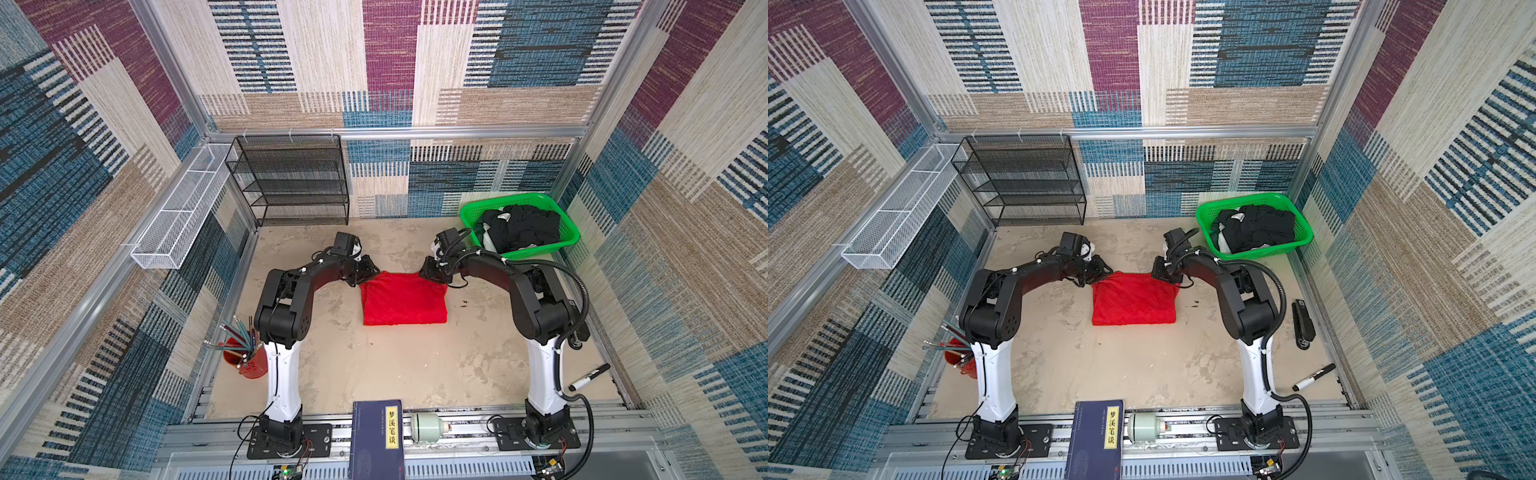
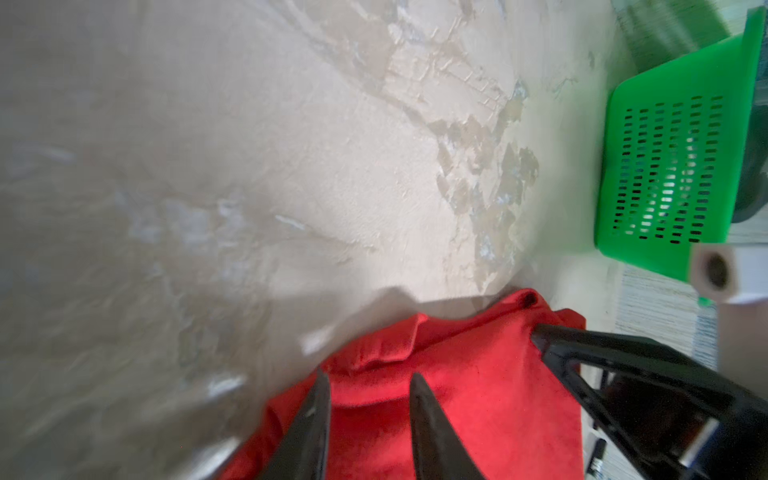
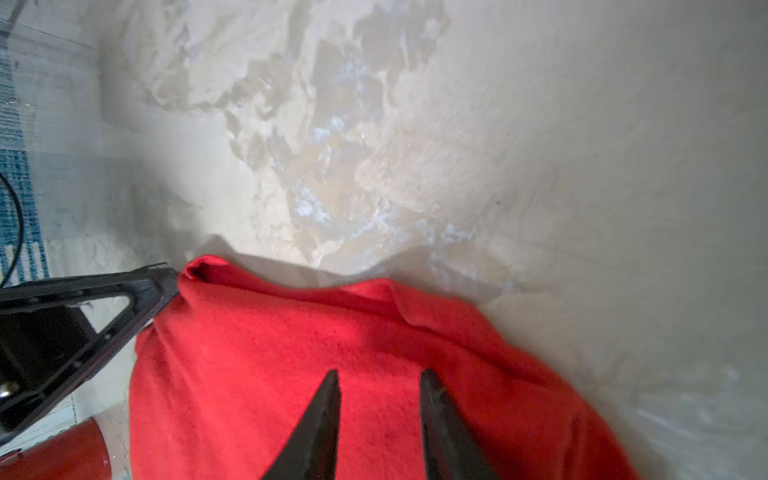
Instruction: Fold and stack the t-shirts
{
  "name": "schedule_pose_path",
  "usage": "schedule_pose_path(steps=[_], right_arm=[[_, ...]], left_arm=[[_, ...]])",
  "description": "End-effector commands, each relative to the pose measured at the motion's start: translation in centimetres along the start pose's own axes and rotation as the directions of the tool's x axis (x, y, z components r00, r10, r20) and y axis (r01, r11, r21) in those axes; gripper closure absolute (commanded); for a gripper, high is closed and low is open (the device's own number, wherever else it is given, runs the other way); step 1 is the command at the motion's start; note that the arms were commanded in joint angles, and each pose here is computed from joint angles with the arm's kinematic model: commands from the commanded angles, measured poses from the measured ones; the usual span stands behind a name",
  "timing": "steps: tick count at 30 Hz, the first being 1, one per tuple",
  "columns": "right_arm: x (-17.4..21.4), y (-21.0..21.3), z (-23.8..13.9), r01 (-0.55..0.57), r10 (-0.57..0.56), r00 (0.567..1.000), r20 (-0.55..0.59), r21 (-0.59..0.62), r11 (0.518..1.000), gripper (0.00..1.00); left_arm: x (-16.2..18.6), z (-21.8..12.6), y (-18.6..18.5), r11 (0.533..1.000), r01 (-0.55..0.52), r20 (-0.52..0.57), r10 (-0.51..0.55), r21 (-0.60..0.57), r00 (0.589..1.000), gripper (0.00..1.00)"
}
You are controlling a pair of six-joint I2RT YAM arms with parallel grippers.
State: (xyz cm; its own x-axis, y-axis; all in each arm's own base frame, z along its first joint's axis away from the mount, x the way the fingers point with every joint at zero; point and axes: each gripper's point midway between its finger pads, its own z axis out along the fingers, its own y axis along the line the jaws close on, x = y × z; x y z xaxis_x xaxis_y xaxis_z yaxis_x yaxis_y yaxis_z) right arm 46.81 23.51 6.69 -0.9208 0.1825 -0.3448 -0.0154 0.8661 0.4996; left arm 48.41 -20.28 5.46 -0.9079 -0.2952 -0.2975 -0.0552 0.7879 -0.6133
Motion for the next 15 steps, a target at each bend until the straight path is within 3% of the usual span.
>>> schedule_pose_path(steps=[1,5,9,15], right_arm=[[-2.1,1.3,-2.8,0.043,-0.044,0.995,0.085,0.01,0.999,0.6],[0.3,2.7,-5.0,0.034,-0.033,0.998,0.05,-0.025,0.999,0.6],[5.3,3.6,-6.2,-0.015,0.012,1.0,-0.026,-0.112,0.994,0.63],[11.1,1.4,-6.6,-0.084,0.076,0.994,-0.074,-0.123,0.989,0.63]], left_arm=[[-0.3,-2.5,-1.2,0.996,-0.084,0.047,0.086,-0.029,0.995,0.66],[2.8,-4.8,-3.9,0.995,-0.104,0.037,0.103,0.01,0.994,0.66],[7.6,-5.6,-5.4,0.995,-0.069,-0.013,0.07,0.076,0.997,0.66],[12.5,-5.3,-4.1,0.996,-0.014,-0.039,0.018,0.089,0.999,0.66]])
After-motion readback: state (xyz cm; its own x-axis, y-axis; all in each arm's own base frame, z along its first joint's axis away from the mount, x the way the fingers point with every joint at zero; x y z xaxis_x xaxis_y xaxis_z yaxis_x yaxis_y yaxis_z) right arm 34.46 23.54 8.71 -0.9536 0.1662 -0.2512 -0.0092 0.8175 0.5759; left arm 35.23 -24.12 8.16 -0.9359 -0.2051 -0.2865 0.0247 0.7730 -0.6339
